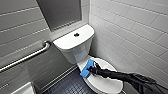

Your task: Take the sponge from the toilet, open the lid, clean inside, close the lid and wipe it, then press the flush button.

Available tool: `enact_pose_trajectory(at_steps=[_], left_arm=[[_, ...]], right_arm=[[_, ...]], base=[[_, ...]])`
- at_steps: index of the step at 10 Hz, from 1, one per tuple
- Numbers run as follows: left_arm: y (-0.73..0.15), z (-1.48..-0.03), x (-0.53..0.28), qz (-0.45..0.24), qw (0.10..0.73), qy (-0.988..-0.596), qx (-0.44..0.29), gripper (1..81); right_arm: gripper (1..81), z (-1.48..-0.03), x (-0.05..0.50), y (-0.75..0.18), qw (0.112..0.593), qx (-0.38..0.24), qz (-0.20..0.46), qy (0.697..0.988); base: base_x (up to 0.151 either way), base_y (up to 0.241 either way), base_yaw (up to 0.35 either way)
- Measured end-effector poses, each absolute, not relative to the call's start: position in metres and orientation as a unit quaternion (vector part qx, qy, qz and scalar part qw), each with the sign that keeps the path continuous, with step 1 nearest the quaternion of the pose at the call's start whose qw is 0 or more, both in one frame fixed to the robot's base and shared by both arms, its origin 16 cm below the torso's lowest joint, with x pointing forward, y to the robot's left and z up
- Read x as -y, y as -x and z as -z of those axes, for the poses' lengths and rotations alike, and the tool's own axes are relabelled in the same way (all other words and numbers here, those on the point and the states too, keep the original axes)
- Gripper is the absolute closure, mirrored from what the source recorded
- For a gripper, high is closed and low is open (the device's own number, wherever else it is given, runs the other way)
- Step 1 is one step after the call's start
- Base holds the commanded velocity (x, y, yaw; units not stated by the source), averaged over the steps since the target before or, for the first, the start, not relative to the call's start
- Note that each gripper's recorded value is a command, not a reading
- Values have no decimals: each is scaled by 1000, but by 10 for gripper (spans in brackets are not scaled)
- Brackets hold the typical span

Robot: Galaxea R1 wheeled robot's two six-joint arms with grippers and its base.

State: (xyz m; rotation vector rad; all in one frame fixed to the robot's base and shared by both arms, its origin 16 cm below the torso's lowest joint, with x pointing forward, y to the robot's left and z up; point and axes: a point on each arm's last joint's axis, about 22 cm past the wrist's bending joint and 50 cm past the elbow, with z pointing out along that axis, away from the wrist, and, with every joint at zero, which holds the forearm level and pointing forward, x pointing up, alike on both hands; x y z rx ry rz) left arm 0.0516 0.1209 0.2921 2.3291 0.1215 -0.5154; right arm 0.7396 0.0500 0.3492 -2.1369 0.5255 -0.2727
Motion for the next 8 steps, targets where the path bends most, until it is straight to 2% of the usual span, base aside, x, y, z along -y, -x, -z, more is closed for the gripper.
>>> enact_pose_trajectory(at_steps=[3,5,8], left_arm=[[-53,-291,-125,199,365,-908,-49,10],[-53,-291,-122,199,367,-907,-50,10],[-53,-292,-118,198,370,-906,-50,10]], right_arm=[[811,-341,-52,-731,464,-232,127,846],[811,-337,-35,-731,460,-236,130,846],[811,-337,-9,-695,466,-230,95,849]], base=[[0,0,0],[0,0,0],[0,0,0]])
